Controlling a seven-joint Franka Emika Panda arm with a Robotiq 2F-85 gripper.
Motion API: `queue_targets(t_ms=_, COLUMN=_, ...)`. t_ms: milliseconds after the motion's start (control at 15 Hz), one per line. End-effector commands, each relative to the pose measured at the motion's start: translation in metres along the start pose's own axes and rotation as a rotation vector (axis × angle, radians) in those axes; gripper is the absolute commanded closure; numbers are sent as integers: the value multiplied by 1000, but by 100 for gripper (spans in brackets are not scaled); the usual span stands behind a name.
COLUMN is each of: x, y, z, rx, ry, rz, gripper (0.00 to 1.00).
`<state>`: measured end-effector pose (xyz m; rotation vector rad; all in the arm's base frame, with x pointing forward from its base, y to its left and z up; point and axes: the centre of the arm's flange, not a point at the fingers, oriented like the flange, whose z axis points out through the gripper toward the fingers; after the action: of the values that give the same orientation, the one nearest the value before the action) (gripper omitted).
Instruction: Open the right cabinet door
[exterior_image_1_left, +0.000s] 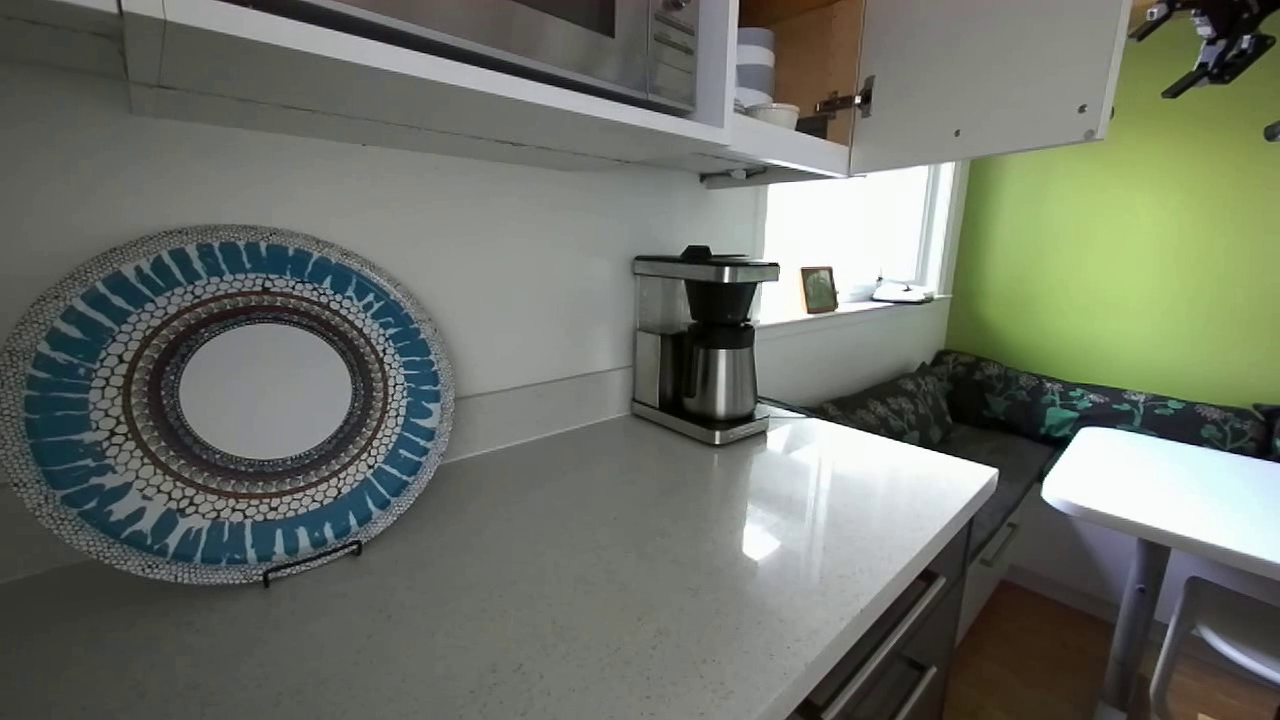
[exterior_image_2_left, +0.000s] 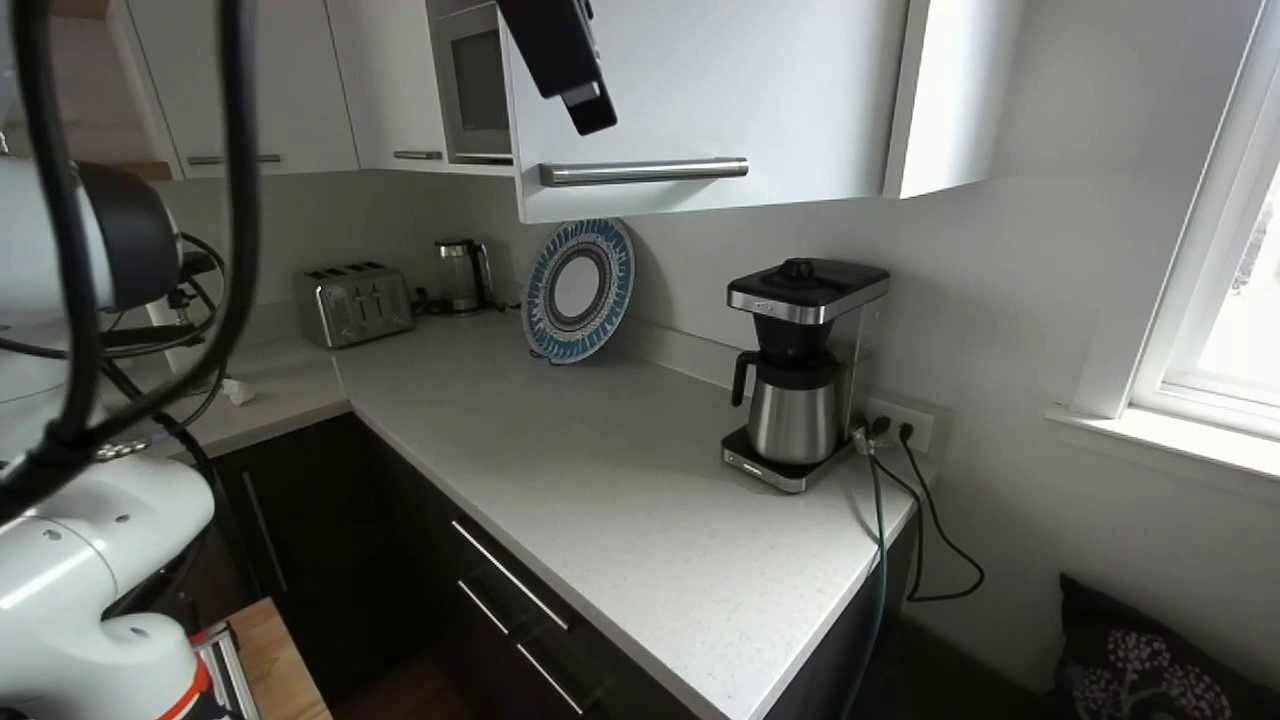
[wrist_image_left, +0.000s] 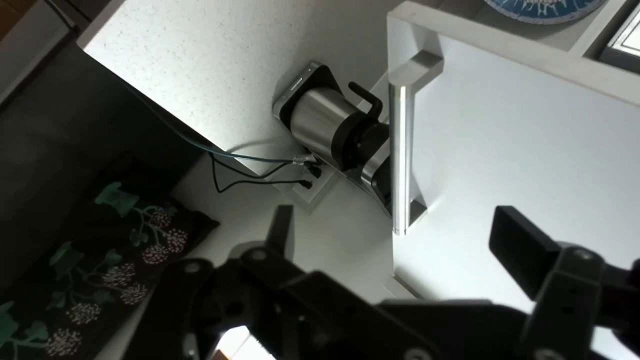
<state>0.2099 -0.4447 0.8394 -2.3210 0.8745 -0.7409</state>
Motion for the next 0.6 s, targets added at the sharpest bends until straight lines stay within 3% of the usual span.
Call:
queue_targets(t_ms=0, x=-48, y=-2, z=4, rx=6, ry=-30, rz=-14, gripper=0)
queue_targets(t_ms=333, x=-73, y=-2, z=-14, rx=-19, ry=-38, rz=41, gripper=0)
queue_targets(t_ms=533, x=-85, y=0, z=-16, rx=-44, ry=-18, rz=-6, gripper=0)
